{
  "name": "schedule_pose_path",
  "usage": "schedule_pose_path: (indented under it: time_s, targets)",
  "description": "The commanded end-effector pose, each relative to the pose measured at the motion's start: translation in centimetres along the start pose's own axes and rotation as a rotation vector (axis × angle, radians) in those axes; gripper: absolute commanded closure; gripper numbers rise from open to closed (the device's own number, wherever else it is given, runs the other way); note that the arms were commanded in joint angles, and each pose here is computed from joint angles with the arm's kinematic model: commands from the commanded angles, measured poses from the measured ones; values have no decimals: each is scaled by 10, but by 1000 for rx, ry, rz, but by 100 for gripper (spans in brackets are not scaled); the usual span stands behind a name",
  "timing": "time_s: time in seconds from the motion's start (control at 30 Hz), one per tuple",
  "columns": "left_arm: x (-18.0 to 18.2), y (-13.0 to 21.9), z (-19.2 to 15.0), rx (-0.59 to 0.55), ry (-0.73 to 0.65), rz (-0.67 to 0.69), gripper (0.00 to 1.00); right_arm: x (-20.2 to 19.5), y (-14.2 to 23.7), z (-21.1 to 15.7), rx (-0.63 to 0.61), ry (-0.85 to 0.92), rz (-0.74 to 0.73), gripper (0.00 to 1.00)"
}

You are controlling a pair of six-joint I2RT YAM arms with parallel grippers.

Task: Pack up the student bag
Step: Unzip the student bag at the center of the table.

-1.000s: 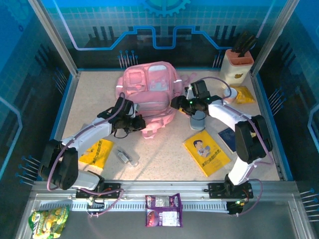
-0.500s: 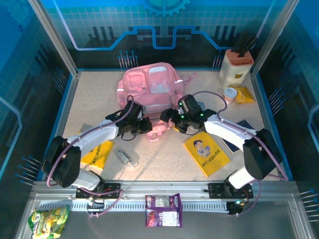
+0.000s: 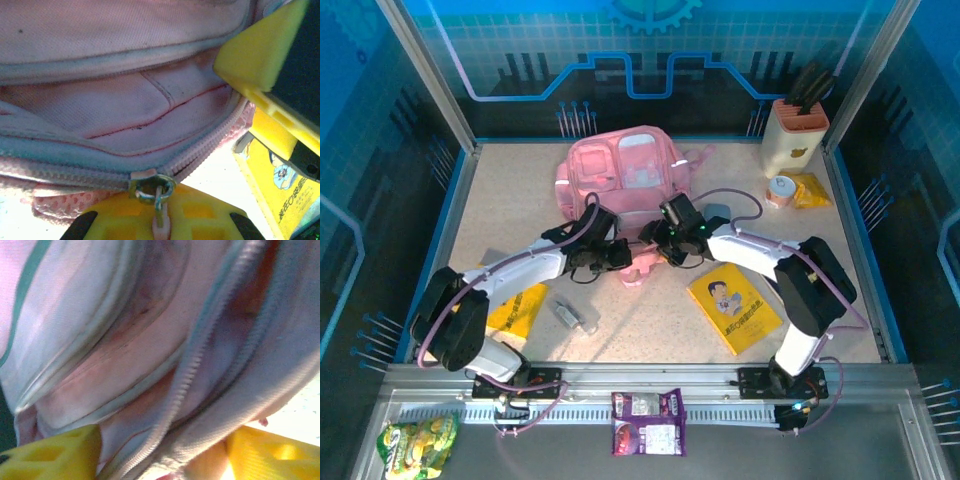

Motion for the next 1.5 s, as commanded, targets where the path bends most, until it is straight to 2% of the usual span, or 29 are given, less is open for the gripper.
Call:
schedule_pose_path:
  time_s: [0.0, 0.03, 0.13, 0.3, 0.4, 0.57, 0.73, 0.83, 0.9, 1.0, 1.03, 1.07, 1.1, 1.27, 1.47]
  targets:
    - [-22, 7, 10, -11, -91, -52, 100, 10, -2, 11, -80, 47, -7, 48]
    - [-21, 8, 9, -2, -96, -42, 100, 10, -1, 15, -98, 64, -9, 59]
    - [-16, 13, 5, 9, -114, -12, 100, 20, 3, 25, -120, 170, 9, 79]
    - [-1, 23, -5, 52, -147, 56, 100, 26, 17, 52, -130, 301, 30, 96]
    - [16, 28, -11, 69, -130, 98, 100, 27, 24, 72, -127, 355, 29, 100]
    - [49, 32, -15, 87, -56, 142, 100, 33, 28, 103, -95, 420, 41, 100]
    - [79, 40, -11, 62, 10, 186, 100, 37, 41, 132, -127, 440, 54, 100]
    - [86, 42, -2, 30, 35, 201, 100, 44, 42, 130, -83, 459, 87, 100]
    - [75, 38, 10, -4, 35, 136, 100, 51, 40, 116, -54, 489, 97, 100]
    - [58, 32, 24, -81, 63, 35, 100, 55, 40, 99, -28, 500, 98, 80]
    - [54, 30, 27, -101, 67, 23, 100, 54, 41, 95, -13, 485, 108, 71]
    - [54, 30, 30, -119, 73, 30, 100, 53, 43, 91, 4, 469, 110, 56]
    - [52, 29, 33, -133, 74, 33, 100, 51, 47, 89, 12, 459, 100, 50]
    - [41, 25, 42, -167, 71, 16, 100, 26, 70, 70, 7, 398, 9, 24]
    - [23, 21, 44, -177, 32, -3, 100, 17, 77, 18, 82, 334, 46, 8]
Point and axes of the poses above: each hand's point on the last joint's axis, 136 mm out from that joint toward the fingers, its own y axis back along the fingers, its own x axis along the line the jaws close on, z = x × y, the point moved 2 cm from there along y, back along the fingers, and after that the axes turned 12 degrees about -y, right-handed, at the moved point
